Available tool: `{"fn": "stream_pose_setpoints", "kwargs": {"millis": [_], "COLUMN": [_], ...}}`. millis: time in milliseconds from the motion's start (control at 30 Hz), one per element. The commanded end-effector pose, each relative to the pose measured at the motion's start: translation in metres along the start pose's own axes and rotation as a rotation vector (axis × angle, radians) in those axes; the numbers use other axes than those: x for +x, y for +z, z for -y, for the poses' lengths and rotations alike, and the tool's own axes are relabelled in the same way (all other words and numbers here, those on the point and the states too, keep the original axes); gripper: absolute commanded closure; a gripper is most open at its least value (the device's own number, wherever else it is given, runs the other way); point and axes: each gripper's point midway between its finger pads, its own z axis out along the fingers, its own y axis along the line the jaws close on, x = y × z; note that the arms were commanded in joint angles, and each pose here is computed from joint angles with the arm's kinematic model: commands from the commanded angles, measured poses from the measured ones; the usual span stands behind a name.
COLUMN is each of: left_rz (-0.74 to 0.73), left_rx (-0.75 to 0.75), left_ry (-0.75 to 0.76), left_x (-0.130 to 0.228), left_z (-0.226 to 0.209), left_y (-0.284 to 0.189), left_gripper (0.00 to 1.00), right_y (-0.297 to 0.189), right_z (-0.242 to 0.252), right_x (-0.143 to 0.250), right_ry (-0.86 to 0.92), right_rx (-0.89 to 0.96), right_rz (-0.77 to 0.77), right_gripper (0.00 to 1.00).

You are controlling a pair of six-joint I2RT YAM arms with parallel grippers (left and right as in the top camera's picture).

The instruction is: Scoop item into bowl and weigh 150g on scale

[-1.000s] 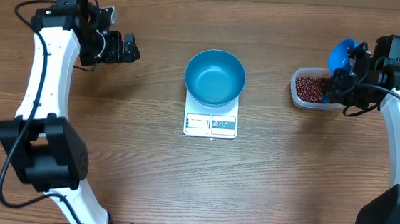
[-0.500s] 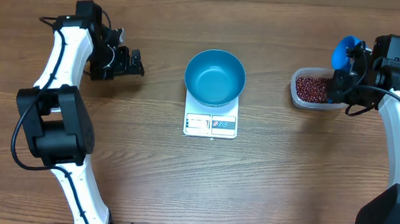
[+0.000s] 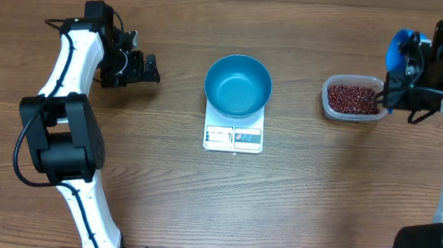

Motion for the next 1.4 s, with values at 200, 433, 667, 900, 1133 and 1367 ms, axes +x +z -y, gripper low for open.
{"fn": "stream_pose_setpoints", "kwargs": {"millis": [200,433,667,900,1133,1367], "left_rz": [-0.002,-0.002,-0.002,-0.002,-0.002,-0.002], "left_rx": [-0.005,-0.005,-0.005,-0.005,-0.005,-0.005], "left_ry": [0.022,0.022,0.022,0.022,0.023,0.023], "left_x": [-0.001,-0.001,-0.001,-0.001,-0.001,-0.001], "left_z": [0.002,0.002,0.002,0.002,0.002,0.002], "left_y": [0.003,0.003,0.003,0.003,0.003,0.003], "left_gripper": [0.00,0.01,0.00,0.00,0.00,0.00], "right_y": [0.034,0.056,0.065,0.088,0.094,0.092], "right_z": [0.015,0.015,0.007,0.017,0.028,0.040], "right_x": [0.019,0.014,0.022,0.043,0.044,0.041], "right_ry": [-0.065,-0.107,-0.143,-0.164,-0.308,-0.309], "right_rx": [0.079,0.180,0.221,0.297,0.341,0.403], "right_rz": [-0.166,-0.215,-0.242,-0.305,-0.328,-0.329], "right_gripper": [0.96,0.96,0.96,0.96,0.96,0.97]}}
